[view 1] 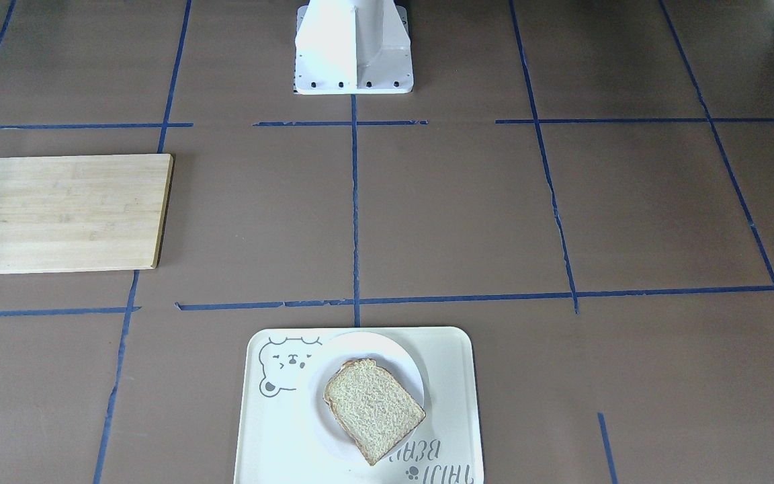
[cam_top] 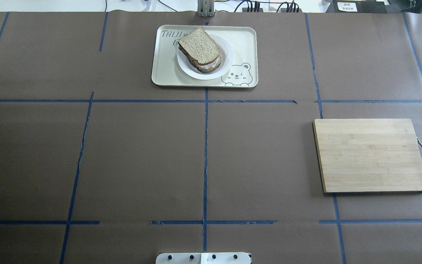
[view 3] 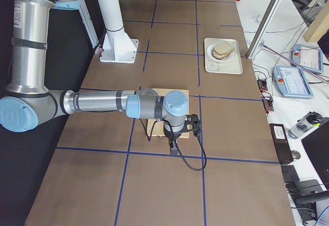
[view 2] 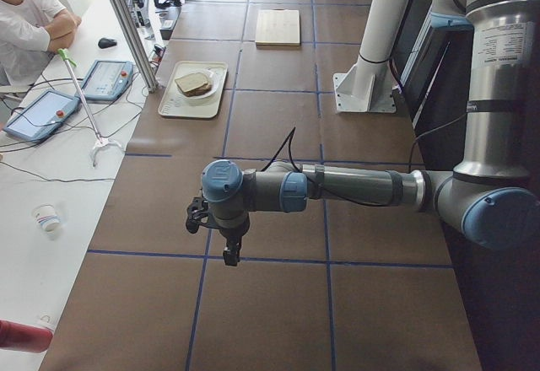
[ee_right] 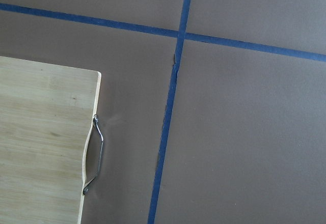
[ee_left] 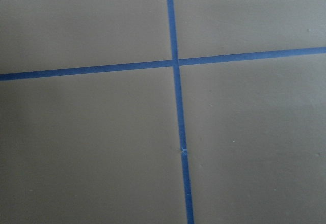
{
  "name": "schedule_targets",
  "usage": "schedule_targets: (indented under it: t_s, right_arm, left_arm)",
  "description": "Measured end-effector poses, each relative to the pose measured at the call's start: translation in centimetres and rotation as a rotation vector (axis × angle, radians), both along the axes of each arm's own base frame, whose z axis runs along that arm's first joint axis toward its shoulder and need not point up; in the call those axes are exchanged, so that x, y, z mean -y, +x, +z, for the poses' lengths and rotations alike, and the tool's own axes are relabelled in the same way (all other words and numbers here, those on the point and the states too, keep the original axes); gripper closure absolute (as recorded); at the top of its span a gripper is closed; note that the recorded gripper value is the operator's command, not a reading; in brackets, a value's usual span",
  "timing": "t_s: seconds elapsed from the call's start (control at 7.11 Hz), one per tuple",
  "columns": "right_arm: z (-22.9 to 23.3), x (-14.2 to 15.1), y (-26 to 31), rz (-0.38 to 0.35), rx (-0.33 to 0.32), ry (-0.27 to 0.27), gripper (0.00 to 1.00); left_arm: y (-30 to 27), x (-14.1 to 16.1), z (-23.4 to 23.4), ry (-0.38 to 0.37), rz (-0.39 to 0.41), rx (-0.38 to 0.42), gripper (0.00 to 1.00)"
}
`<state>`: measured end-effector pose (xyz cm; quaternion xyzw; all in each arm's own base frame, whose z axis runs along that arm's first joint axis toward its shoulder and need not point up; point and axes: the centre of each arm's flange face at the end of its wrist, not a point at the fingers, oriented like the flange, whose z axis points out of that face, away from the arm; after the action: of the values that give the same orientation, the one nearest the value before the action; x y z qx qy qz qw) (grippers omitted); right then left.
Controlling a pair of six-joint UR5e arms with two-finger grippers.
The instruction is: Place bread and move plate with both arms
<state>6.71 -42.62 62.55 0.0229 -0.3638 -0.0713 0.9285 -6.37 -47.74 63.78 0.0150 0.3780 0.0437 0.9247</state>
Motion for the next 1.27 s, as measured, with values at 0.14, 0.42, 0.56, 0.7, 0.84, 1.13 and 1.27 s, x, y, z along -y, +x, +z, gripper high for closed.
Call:
schedule_targets:
  t_s: [0.14, 0.42, 0.56, 0.7, 0.84, 1.13, 1.27]
  right_arm:
    - [0.03, 0.00, -0.02, 0.000, -0.001, -0.001, 0.00]
    - [0.24, -0.08, -0.03, 0.000, -0.001, -0.007, 0.00]
    - [0.30, -0.12, -0.04, 0.000, 0.001, -0.009, 0.00]
    - [0.35, -0.17, -0.05, 0.000, 0.003, -0.010, 0.00]
    - [0.41, -0.25, -0.08, 0.001, 0.006, -0.013, 0.00]
    - [0.46, -0.34, -0.12, 0.002, 0.012, -0.016, 0.00]
    - [0.47, -0.36, -0.13, 0.004, 0.013, -0.018, 0.00]
  left_arm:
    - [0.10, 0.03, 0.14, 0.001, 0.005, 0.006, 0.00]
    - [0.27, 0.04, -0.17, 0.011, 0.011, 0.006, 0.00]
    - [0.32, -0.01, -0.26, 0.011, 0.010, 0.002, 0.00]
    - [0.35, -0.07, -0.16, 0.010, 0.011, -0.001, 0.00]
    - [0.36, -0.15, 0.11, 0.005, 0.011, -0.002, 0.00]
    - [0.36, -0.23, 0.33, 0.000, 0.011, -0.002, 0.00]
    - [0.36, -0.23, 0.30, 0.001, 0.012, -0.002, 0.00]
